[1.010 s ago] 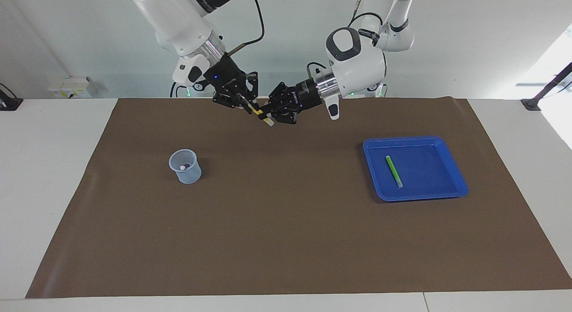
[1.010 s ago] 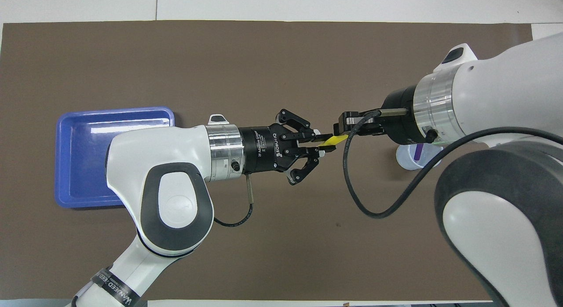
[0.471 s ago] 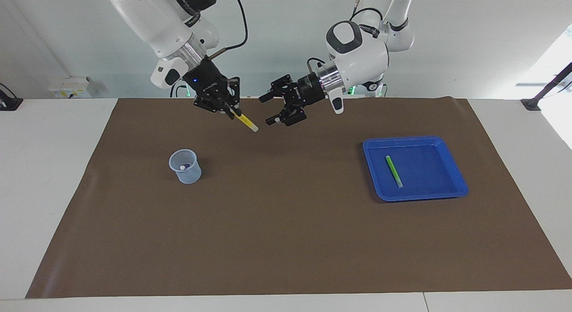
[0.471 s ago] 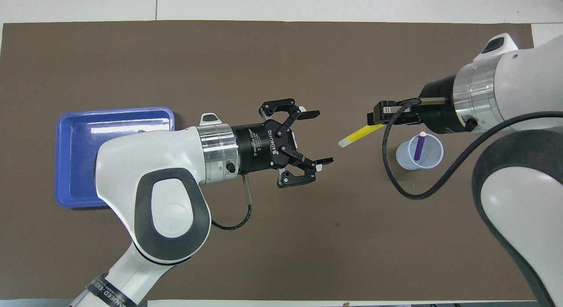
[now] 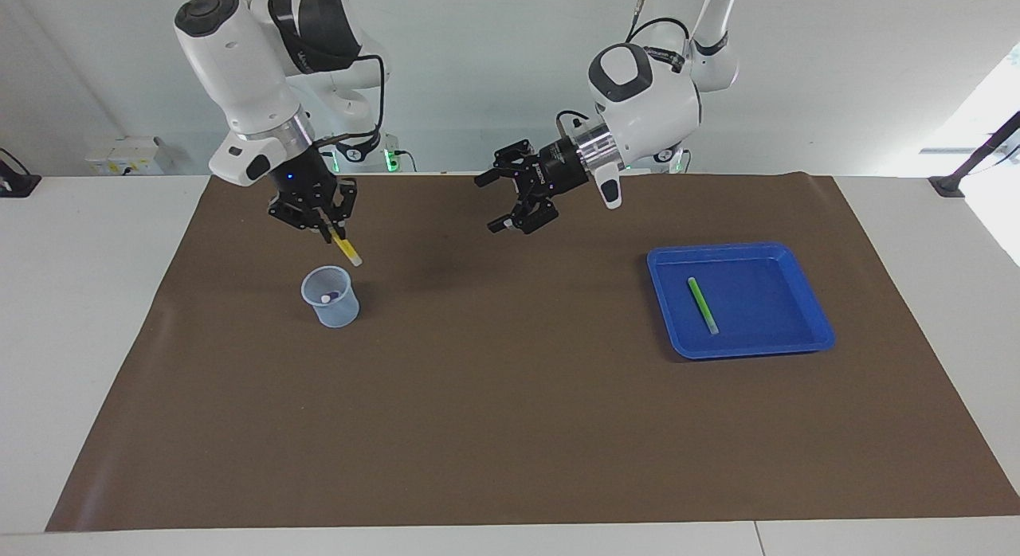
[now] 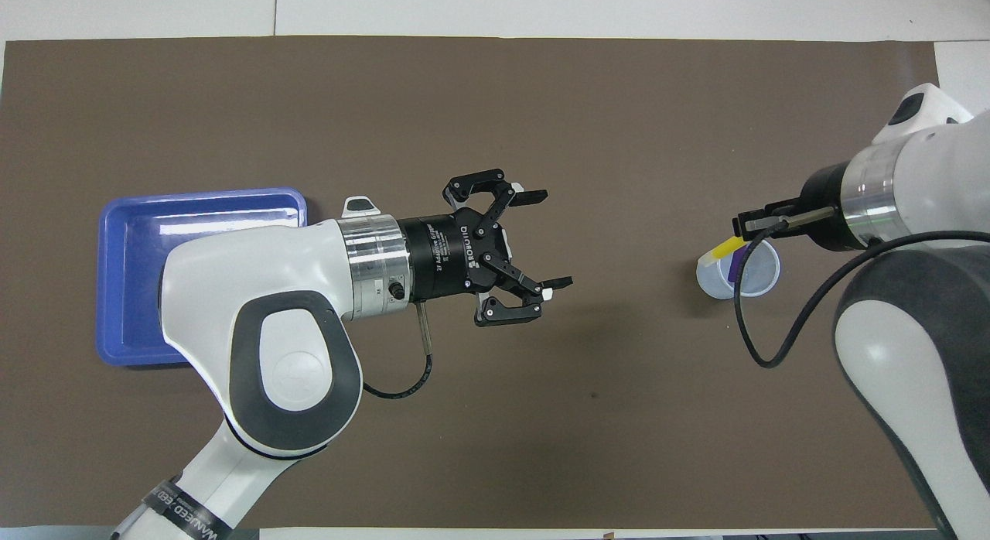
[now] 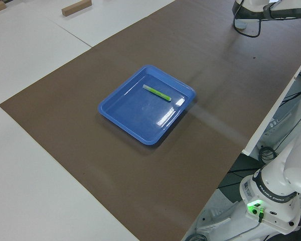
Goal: Transfer and insert pens with both arms
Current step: 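Insert the yellow pen into the cup while the left gripper returns to tray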
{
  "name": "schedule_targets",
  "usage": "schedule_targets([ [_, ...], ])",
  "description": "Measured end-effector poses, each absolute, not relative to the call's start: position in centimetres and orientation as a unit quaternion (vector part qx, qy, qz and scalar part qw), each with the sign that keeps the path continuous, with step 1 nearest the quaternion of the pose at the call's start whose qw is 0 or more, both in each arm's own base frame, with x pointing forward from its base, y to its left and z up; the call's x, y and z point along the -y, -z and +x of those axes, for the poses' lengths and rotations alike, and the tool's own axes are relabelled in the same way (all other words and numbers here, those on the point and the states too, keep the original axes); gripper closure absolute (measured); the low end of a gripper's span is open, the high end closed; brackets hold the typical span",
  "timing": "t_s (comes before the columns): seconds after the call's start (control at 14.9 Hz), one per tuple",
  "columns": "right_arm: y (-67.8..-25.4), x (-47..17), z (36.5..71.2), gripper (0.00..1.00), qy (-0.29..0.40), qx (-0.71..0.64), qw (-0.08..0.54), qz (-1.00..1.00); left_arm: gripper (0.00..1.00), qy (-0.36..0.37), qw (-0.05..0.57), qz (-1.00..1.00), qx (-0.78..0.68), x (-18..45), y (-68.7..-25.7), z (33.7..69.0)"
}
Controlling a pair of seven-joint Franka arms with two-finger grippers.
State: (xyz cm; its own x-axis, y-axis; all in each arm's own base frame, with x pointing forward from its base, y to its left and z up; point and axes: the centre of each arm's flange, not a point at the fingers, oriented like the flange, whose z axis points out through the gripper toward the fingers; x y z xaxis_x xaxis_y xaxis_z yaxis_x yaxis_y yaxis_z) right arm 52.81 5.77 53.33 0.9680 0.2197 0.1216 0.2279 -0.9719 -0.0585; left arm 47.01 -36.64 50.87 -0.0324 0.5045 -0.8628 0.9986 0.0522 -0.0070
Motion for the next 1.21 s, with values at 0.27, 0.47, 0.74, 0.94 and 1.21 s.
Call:
schedule_targets([
  [0.27, -49.9, -2.3, 50.9, 0.82, 0.080, 0.138, 0.013, -0.987, 0.00, 0.267, 0.238, 0.726, -0.587, 32.5, -49.1, 47.9],
  [0.47, -48.5, -1.1, 50.7, 0.82, 0.094, 0.144, 0.010, -0.985, 0.00, 0.189, 0.164, 0.785, -0.566, 28.1, -48.0, 49.3],
  [0.74, -46.1, -0.9, 50.6, 0.82, 0.095, 0.143, 0.009, -0.985, 0.00, 0.152, 0.135, 0.862, -0.464, 20.8, -47.3, 51.4],
  [0.94, -44.3, -0.9, 51.1, 0.82, 0.090, 0.142, 0.009, -0.986, 0.00, 0.118, 0.123, 0.912, -0.372, 13.7, -46.8, 53.2],
  [1.21, -42.0, -0.9, 51.8, 0.82, 0.078, 0.141, 0.010, -0.987, 0.00, 0.079, 0.089, 0.969, -0.218, 9.2, -45.5, 54.0],
])
